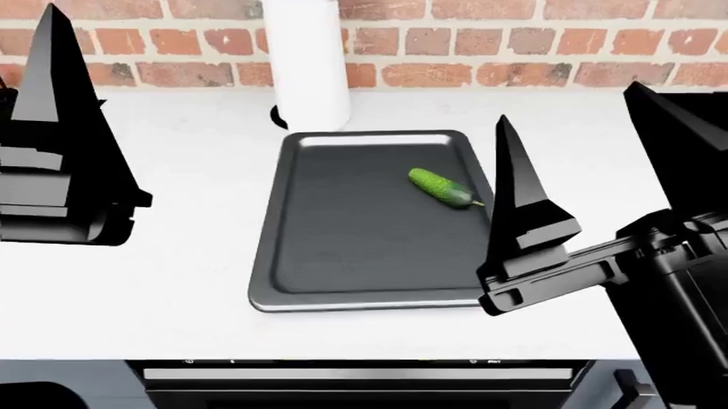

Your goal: Place the two vegetables and bowl onto the tray for setting up a vegetable dip station.

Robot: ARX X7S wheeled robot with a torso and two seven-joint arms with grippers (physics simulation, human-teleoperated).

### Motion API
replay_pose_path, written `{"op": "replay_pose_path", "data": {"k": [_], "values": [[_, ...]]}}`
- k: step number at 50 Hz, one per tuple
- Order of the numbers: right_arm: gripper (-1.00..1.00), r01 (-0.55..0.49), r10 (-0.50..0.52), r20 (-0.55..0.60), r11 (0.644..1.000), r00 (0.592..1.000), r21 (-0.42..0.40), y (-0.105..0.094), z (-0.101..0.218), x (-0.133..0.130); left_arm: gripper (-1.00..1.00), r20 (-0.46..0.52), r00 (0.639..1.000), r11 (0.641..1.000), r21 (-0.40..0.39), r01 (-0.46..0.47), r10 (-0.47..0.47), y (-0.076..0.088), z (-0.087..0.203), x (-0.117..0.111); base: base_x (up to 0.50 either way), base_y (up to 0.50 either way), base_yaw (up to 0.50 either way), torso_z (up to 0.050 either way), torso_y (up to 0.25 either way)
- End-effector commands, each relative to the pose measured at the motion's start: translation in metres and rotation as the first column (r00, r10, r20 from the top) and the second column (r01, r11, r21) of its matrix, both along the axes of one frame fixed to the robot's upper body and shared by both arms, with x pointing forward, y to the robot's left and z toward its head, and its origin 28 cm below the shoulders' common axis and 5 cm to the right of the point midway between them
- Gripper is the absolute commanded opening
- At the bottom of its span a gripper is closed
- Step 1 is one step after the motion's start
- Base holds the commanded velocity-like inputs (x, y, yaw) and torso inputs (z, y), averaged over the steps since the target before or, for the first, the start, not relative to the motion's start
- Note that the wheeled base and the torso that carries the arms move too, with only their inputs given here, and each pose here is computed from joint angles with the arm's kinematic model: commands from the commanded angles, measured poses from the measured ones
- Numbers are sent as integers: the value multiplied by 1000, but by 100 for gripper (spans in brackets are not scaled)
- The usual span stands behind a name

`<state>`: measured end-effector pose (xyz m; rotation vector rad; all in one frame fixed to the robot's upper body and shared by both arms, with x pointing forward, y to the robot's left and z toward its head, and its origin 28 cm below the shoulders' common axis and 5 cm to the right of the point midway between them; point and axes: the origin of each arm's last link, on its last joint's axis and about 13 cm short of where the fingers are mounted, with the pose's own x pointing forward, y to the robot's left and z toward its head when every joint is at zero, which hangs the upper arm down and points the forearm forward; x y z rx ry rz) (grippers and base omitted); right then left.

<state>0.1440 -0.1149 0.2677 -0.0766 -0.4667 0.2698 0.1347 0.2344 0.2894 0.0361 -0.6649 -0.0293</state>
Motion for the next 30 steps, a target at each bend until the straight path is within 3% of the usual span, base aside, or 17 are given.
{"op": "replay_pose_path", "data": {"k": [1,30], "values": [[100,-4,4,1,1000,1000,-8,2,-1,-2,100,36,999,1000,-14,-28,29,6,-5,-12,55,500,0,0,0],[100,-6,6,2,1000,1000,-16,2,-3,-6,100,63,996,998,-40,-53,56,15,-6,-18,61,500,0,0,0]]}}
